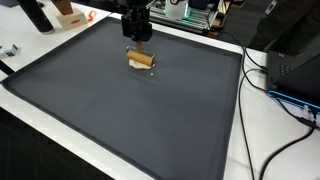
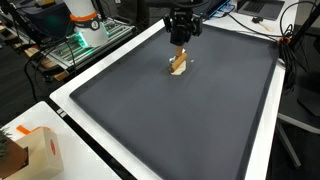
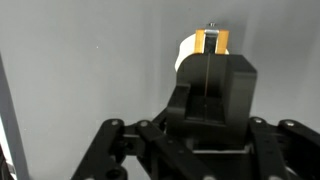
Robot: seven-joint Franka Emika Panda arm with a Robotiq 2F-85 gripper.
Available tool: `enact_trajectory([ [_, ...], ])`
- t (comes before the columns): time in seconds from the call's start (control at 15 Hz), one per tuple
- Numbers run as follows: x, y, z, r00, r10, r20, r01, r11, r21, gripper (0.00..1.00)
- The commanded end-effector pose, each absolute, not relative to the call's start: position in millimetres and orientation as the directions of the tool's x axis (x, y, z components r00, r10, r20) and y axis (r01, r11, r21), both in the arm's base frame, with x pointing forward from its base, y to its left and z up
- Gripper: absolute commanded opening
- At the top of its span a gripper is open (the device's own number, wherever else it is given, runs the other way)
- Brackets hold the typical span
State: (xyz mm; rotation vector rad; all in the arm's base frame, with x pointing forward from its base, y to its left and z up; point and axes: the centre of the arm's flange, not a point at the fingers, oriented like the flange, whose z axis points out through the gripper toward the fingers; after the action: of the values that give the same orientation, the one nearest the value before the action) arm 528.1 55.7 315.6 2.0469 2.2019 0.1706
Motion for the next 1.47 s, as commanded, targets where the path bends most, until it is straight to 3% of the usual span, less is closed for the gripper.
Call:
enact_trajectory([
  [0.0,531.8,53.8,298.1,-0.078,0.997,0.010,0.977,0.074,0.201,0.23],
  [1.4,542.6,47.2,299.5,-0.052,0.998,0.039,0.966,0.040,0.256,0.23],
])
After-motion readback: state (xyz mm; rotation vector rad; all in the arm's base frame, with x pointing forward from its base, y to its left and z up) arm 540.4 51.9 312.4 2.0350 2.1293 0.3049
